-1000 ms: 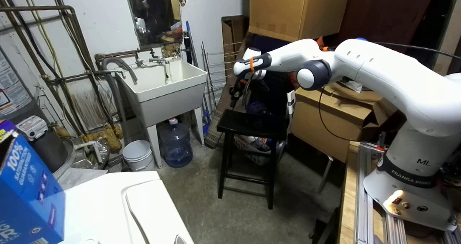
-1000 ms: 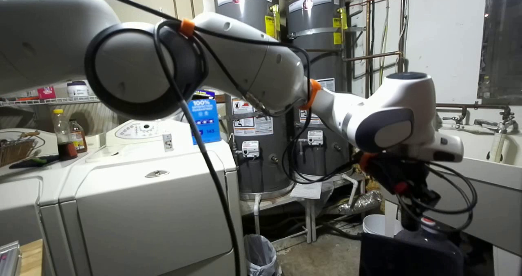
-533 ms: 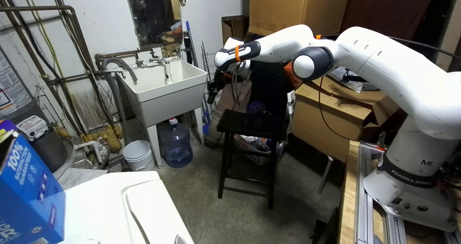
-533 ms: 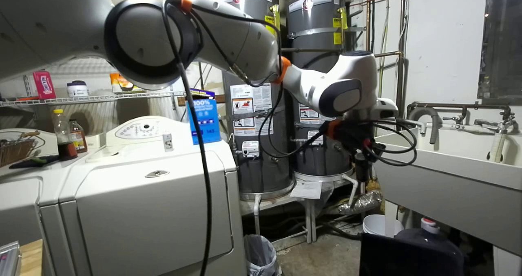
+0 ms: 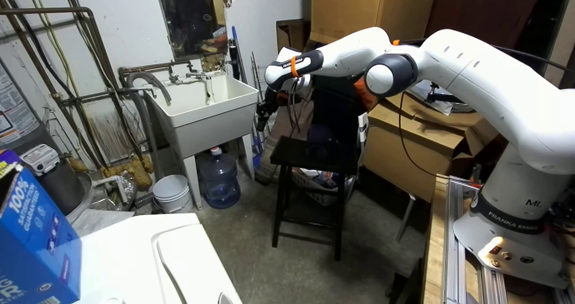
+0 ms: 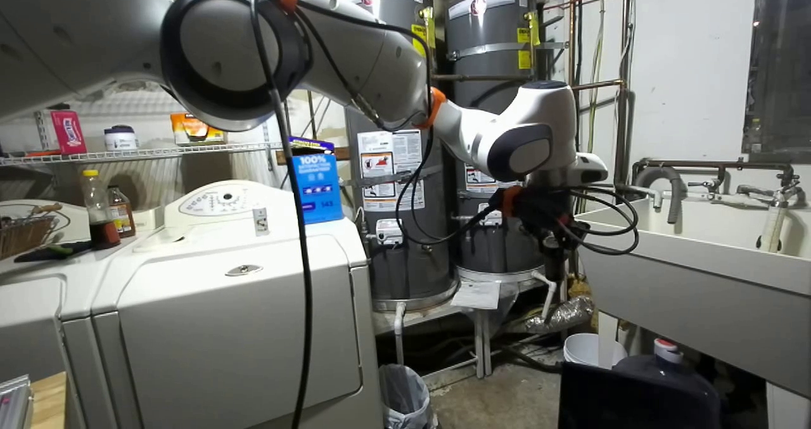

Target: Pick up the black container from the table and put it on the washing machine on the right.

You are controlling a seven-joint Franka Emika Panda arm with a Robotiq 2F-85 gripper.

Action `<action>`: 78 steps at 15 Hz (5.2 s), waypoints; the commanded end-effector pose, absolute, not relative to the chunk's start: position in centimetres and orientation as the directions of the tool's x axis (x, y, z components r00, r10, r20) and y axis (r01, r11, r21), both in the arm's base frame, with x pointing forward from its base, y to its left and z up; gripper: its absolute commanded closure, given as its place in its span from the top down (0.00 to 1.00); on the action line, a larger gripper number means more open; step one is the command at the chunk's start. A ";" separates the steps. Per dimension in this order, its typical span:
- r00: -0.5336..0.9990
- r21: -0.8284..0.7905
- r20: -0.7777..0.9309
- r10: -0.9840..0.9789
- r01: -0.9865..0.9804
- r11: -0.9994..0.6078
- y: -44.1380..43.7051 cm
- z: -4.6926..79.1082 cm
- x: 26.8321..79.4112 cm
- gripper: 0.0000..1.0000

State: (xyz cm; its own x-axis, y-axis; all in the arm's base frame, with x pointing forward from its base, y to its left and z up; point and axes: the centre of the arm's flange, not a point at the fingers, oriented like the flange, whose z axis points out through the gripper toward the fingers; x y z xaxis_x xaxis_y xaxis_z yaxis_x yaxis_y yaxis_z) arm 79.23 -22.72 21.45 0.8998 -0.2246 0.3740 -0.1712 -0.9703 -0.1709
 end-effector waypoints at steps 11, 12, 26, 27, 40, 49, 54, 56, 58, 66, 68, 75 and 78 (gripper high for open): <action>0.780 0.043 0.480 0.401 0.436 -0.899 7.9 36.8 79.9 0.20; 0.748 0.041 0.497 0.440 0.485 -0.873 10.4 38.5 79.5 0.20; 0.490 0.045 0.499 0.715 0.809 -0.586 28.3 45.5 75.2 0.20; 0.458 0.031 0.491 0.741 0.841 -0.540 30.3 46.1 73.1 0.20; 0.328 0.058 0.143 0.934 0.939 -0.339 40.2 42.1 64.7 0.20; 0.245 0.129 0.155 0.957 0.956 -0.265 43.2 41.5 64.4 0.20; 0.204 0.173 0.199 0.958 0.955 -0.239 47.3 38.8 66.2 0.20; 0.181 0.160 0.205 0.962 0.963 -0.216 48.6 37.9 66.6 0.20; 0.154 0.160 0.215 0.964 0.969 -0.191 50.1 37.1 66.9 0.20; 0.097 0.064 0.237 0.967 0.991 -0.115 54.1 33.5 66.7 0.20; 0.112 0.013 0.170 0.979 0.993 -0.116 54.6 32.7 66.0 0.20; 0.080 -0.019 0.089 0.993 0.997 -0.079 55.5 32.0 64.3 0.20; 0.084 0.002 0.059 0.995 0.996 -0.085 55.7 31.9 64.3 0.20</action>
